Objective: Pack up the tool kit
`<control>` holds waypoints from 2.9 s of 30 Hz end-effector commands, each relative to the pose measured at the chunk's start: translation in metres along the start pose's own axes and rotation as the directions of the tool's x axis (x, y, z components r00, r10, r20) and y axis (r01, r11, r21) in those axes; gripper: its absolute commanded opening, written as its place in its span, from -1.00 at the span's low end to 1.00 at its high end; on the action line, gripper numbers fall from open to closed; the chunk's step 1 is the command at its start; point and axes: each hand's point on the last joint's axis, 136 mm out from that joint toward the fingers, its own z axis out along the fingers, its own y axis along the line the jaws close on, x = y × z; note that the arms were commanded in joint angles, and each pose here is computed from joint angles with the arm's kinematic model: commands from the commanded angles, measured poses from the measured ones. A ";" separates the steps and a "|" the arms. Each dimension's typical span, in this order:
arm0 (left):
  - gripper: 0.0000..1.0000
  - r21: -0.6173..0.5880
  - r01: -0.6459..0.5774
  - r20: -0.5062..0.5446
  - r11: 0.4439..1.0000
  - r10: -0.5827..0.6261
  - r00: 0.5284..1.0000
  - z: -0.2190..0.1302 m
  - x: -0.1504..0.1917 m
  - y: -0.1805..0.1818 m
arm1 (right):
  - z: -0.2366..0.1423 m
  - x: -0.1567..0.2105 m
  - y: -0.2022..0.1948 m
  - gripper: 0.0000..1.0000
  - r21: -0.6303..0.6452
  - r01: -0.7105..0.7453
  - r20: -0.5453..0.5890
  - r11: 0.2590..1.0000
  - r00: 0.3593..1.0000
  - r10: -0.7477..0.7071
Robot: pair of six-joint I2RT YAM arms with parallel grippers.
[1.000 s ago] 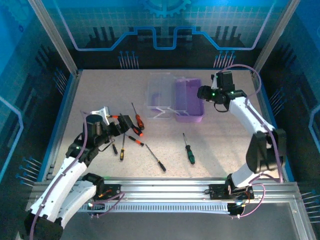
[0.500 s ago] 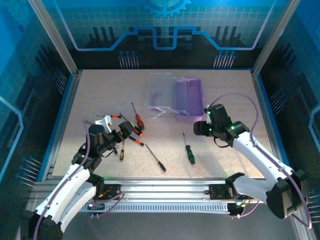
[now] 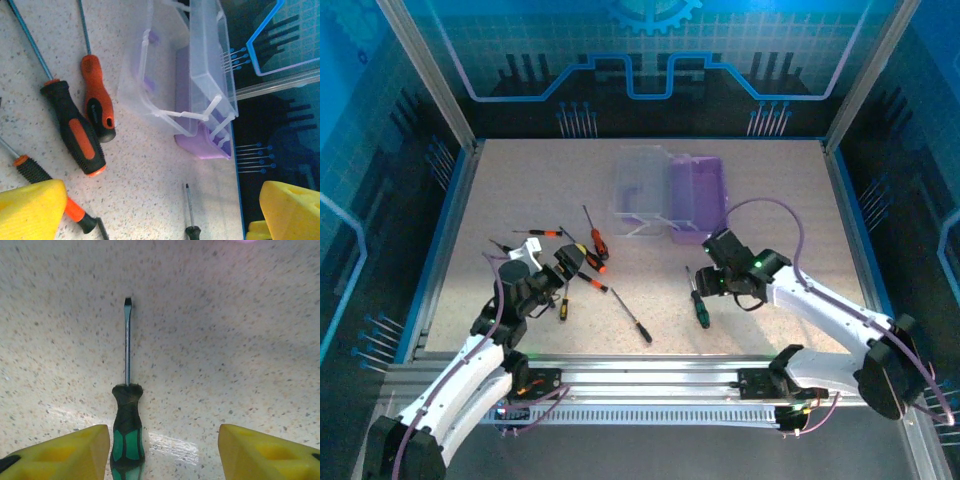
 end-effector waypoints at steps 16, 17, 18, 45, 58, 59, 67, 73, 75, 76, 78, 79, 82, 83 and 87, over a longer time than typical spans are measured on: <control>0.99 -0.004 0.041 0.041 0.999 -0.041 0.998 0.000 -0.012 -0.011 | 0.047 0.038 0.027 -0.03 0.068 0.023 -0.154 0.997 0.988 -0.012; 0.99 -0.009 0.044 0.044 0.999 -0.043 0.998 0.001 -0.013 -0.010 | 0.048 0.041 0.029 -0.04 0.062 0.024 -0.161 0.998 0.987 -0.013; 0.99 -0.014 0.047 0.047 0.999 -0.047 0.998 0.001 -0.013 -0.009 | 0.049 0.044 0.030 -0.04 0.056 0.025 -0.166 0.998 0.986 -0.015; 0.98 -0.146 0.074 0.049 0.987 -0.068 0.996 -0.024 -0.010 0.006 | 0.026 0.029 0.031 -0.55 0.077 0.040 -0.051 0.996 0.998 -0.036; 0.99 -0.155 0.245 0.073 0.957 -0.236 0.969 -0.015 0.010 0.047 | -0.036 -0.084 0.034 -0.61 0.057 0.077 0.140 0.995 0.987 -0.085; 0.99 -0.156 0.243 0.073 0.957 -0.234 0.969 -0.015 0.010 0.047 | -0.038 -0.091 0.033 -0.61 0.054 0.070 0.150 0.996 0.986 -0.078; 0.99 -0.124 0.222 0.081 0.967 -0.213 0.974 -0.016 0.002 0.034 | -0.042 -0.159 0.010 -0.63 0.052 -0.028 0.229 0.998 0.973 0.015; 0.99 -0.124 0.233 0.068 0.964 -0.226 0.972 -0.016 0.006 0.036 | -0.025 -0.207 -0.028 -0.66 0.160 -0.086 0.287 0.983 0.957 0.037; 0.99 -0.128 0.241 0.067 0.962 -0.234 0.970 -0.016 0.007 0.037 | -0.007 -0.217 -0.040 -0.67 0.159 -0.108 0.258 0.981 0.964 0.064; 0.99 -0.126 0.246 0.067 0.961 -0.239 0.969 -0.016 0.008 0.038 | 0.004 -0.223 -0.044 -0.67 0.150 -0.110 0.245 0.983 0.967 0.071; 0.99 -0.123 0.265 0.067 0.956 -0.258 0.964 -0.015 0.010 0.040 | 0.020 -0.232 -0.049 -0.68 0.120 -0.125 0.218 0.985 0.971 0.096; 0.99 -0.125 0.277 0.064 0.953 -0.271 0.960 -0.015 0.012 0.043 | 0.030 -0.236 -0.050 -0.67 0.103 -0.133 0.203 0.986 0.973 0.110; 0.99 -0.147 0.287 0.058 0.947 -0.281 0.958 -0.015 0.016 0.049 | 0.051 -0.247 -0.050 -0.67 0.104 -0.128 0.205 0.986 0.973 0.104; 0.99 -0.151 0.286 0.059 0.946 -0.280 0.958 -0.015 0.016 0.050 | 0.058 -0.249 -0.050 -0.67 0.099 -0.131 0.191 0.986 0.975 0.111; 0.99 -0.150 0.292 0.065 0.945 -0.285 0.956 -0.015 0.014 0.048 | 0.093 -0.256 -0.050 -0.67 0.050 -0.176 0.123 0.983 0.978 0.169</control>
